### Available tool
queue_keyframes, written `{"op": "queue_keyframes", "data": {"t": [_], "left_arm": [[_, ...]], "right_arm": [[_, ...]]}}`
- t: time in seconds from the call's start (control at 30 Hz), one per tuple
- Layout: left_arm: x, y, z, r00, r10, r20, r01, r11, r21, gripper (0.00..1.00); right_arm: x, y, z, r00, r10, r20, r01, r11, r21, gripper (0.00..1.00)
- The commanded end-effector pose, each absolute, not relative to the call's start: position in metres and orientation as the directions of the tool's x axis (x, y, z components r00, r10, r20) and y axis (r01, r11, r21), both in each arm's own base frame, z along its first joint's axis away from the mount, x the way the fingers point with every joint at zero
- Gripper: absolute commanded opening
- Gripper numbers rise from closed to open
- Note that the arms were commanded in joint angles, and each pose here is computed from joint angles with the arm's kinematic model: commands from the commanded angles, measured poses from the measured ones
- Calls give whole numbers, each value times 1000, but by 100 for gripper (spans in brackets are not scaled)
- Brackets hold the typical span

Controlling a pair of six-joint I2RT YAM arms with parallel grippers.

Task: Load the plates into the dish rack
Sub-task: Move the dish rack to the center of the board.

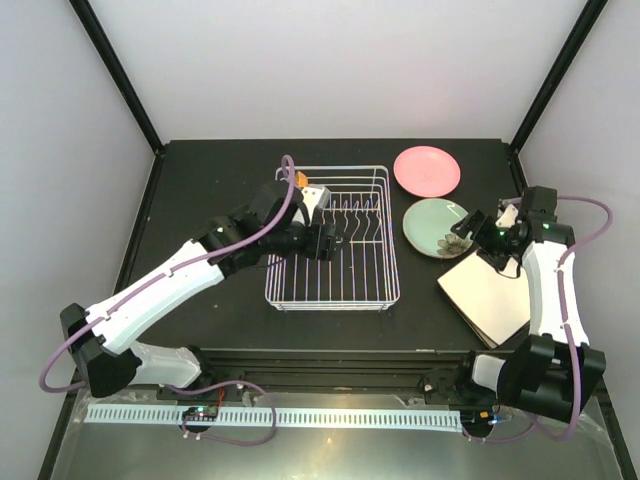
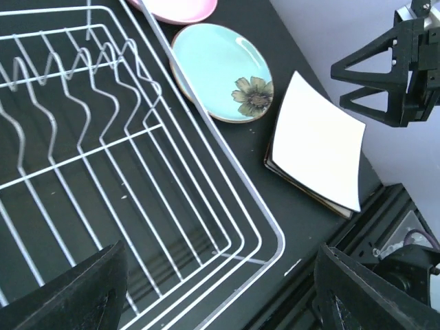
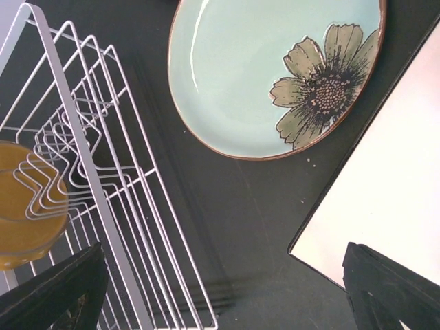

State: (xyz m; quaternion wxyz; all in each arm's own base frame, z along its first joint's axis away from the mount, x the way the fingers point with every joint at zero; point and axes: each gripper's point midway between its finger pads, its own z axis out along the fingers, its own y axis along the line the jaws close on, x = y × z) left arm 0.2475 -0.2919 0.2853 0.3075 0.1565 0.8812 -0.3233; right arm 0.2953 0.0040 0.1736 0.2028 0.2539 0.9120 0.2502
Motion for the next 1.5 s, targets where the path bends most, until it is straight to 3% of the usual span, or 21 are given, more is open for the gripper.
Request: {"op": "queue_keyframes", "data": {"t": [0.0, 0.13, 0.23, 0.33, 0.5, 0.8, 0.9, 1.07, 1.3, 1.47], "left_arm": [[255, -311, 301, -746, 19, -666, 474, 717, -511, 76], [259, -315, 302, -719, 29, -694, 504, 710, -492, 78], [262, -328, 311, -695, 40, -718, 551, 671, -496, 78], [268, -341, 317, -674, 84, -734, 594, 652, -471, 79], [262, -365, 317, -671, 172, -722, 667, 565, -485, 79], [262, -360, 313, -651, 202, -732, 684, 575, -449, 80], [272, -338, 299, -695, 170, -698, 604, 665, -439, 81], [286, -289, 274, -780, 93, -619, 487, 711, -507, 79], [290, -182, 229, -801, -59, -596, 251, 871, -423, 80], [294, -158, 203, -815, -99, -571, 198, 878, -435, 77]], "right_arm": [[287, -8, 188, -776, 551, -307, 367, 790, 492, 93], [271, -32, 170, -765, 574, -291, 474, 808, 349, 91], [269, -54, 169, -697, 657, -289, 581, 752, 311, 90], [275, -68, 174, -635, 721, -277, 631, 691, 351, 92], [292, -48, 194, -635, 708, -308, 488, 677, 551, 93], [267, -45, 157, -620, 749, -233, 517, 613, 598, 93], [271, -32, 161, -648, 729, -220, 455, 602, 656, 93], [271, -6, 169, -712, 655, -255, 348, 643, 682, 91], [274, 62, 180, -840, 463, -282, 159, 708, 688, 87], [286, 96, 171, -884, 386, -265, 88, 693, 715, 59]]}}
